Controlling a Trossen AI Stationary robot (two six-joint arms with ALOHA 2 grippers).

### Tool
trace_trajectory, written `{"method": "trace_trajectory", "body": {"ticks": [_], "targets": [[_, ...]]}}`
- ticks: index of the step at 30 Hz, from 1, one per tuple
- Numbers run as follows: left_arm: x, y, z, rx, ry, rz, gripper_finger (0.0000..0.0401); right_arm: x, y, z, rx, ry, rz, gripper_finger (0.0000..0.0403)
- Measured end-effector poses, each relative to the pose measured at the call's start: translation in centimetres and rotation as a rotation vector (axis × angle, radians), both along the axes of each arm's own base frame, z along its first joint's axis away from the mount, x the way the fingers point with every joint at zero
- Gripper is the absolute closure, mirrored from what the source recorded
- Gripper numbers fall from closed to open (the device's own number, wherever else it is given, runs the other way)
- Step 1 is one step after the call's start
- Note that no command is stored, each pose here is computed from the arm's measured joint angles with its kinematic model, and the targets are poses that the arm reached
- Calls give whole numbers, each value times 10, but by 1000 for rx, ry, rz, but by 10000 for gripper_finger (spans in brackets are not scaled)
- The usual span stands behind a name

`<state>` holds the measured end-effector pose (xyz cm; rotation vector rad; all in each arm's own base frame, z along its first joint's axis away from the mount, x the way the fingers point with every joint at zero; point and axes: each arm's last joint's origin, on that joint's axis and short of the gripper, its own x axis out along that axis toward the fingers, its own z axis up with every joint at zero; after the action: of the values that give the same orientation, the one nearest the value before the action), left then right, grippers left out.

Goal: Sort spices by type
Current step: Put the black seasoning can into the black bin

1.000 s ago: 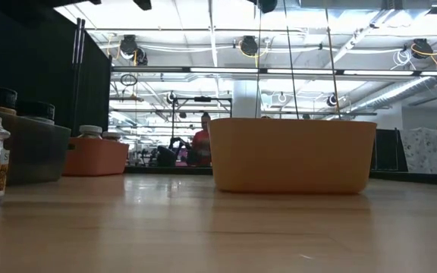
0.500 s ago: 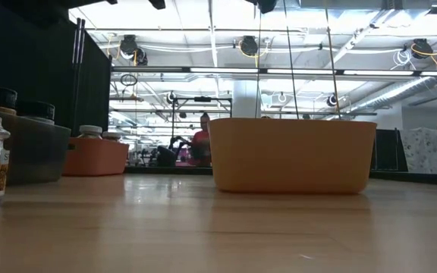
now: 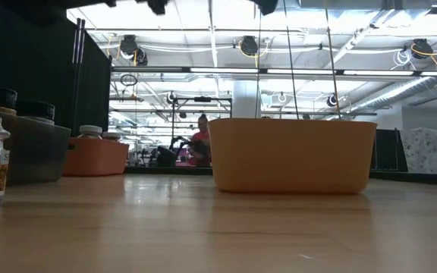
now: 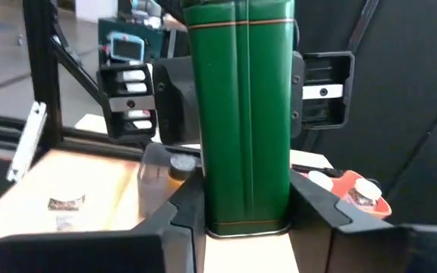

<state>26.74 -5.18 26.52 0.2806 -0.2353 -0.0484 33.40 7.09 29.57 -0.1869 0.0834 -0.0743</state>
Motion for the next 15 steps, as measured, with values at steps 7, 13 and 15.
{"method": "trace_trajectory", "body": {"ticks": [7, 13, 15], "targets": [[-3, 3, -6, -64, 109, 142, 142, -13, -4, -4, 67, 150, -28, 293], [-4, 2, -3, -69, 103, 75, 121, -20, -4, -11, 111, 266, -15, 293], [-4, 3, -3, -73, 94, 73, 120, -20, -4, -11, 114, 259, -4, 293]]}}
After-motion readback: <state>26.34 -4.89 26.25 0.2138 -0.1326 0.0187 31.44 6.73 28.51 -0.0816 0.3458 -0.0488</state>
